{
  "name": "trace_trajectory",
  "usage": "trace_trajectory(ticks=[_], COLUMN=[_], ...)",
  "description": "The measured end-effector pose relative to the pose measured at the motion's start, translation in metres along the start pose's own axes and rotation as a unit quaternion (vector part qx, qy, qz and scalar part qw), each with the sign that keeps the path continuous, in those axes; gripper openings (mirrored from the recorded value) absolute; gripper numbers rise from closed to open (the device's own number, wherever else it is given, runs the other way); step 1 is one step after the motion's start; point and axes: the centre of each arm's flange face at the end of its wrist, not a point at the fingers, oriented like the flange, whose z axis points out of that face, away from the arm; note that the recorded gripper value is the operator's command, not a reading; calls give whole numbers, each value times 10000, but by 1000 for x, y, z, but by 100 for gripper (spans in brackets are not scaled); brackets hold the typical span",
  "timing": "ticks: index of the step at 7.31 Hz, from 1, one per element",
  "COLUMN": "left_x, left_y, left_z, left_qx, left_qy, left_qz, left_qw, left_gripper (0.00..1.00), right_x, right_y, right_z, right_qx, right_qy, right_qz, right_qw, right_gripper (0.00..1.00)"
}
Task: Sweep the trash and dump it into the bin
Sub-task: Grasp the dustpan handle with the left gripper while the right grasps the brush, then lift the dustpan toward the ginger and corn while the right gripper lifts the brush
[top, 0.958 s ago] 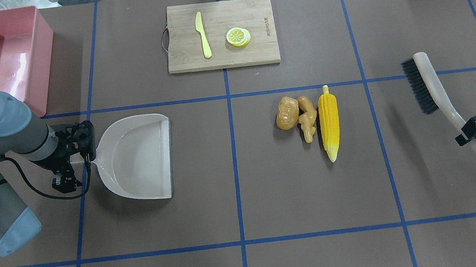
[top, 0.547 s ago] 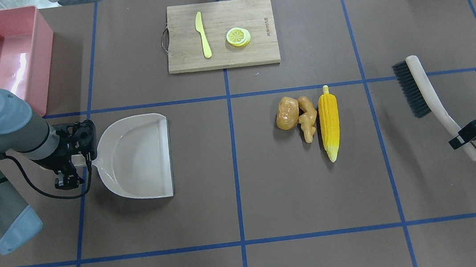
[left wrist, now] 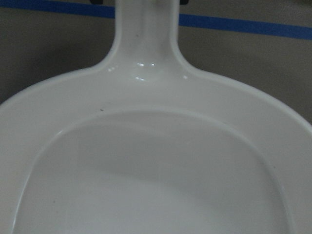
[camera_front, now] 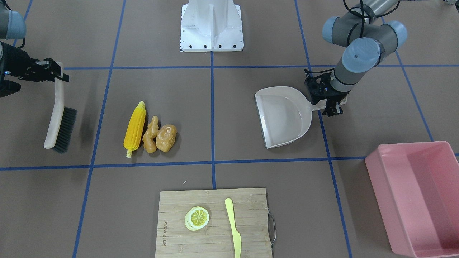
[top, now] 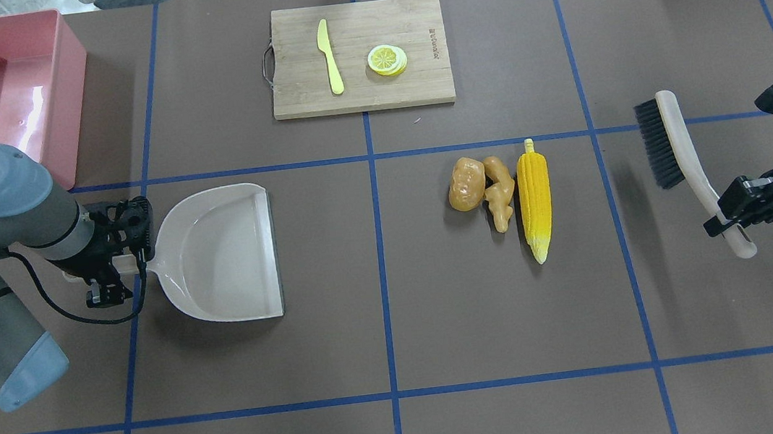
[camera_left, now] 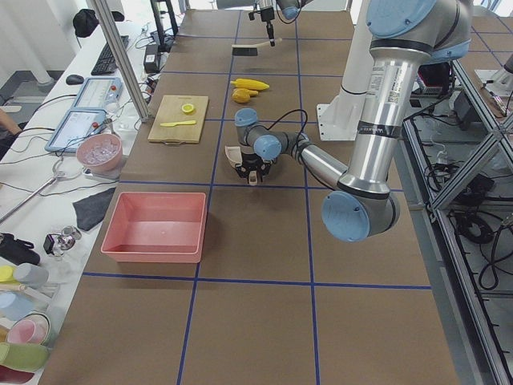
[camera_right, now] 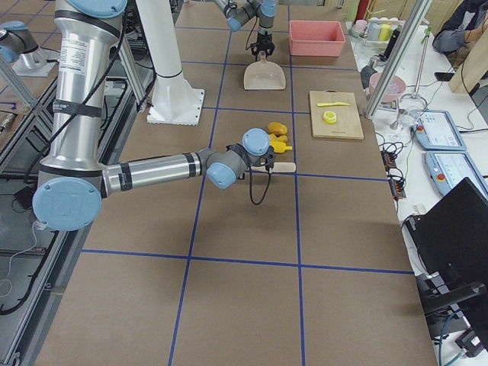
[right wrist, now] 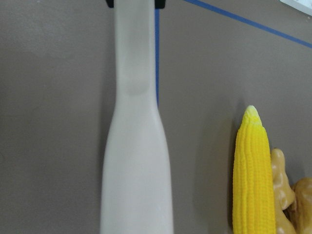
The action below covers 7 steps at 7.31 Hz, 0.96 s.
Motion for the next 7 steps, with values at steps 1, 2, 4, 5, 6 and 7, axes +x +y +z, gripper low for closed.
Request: trace_trajectory(ticks=[1,2,4,5,6,7], left_x=[-1,-2,-5,-7,-10,-14], left_y=[1,3,10,14,18,22], left_z=[2,2,-3,-6,-11,-19], left_qx=[-17,-27,-7,19,36,13], left_qy=[4,3,-4,21,19,14], left_qz=[-5,-18,-76,-111,-107,-69], left_qw=[10000,10000,10000,9999,9999,10000], left_gripper=[17,0,0,0,0,0], right_x=[-15,-30,-48,-53,-58,-63], right_y=[-10,-17,-16,-12,-9,-8], right_z=[0,3,28,44,58,65], right_qx=[26,59,173,166,120,80], right_qy=[-58,-119,-269,-360,-423,-464], right_qz=[194,205,-104,-148,-182,-213], right_qw=[9998,9997,9994,9991,9989,9987], right_gripper=[0,0,0,0,0,0])
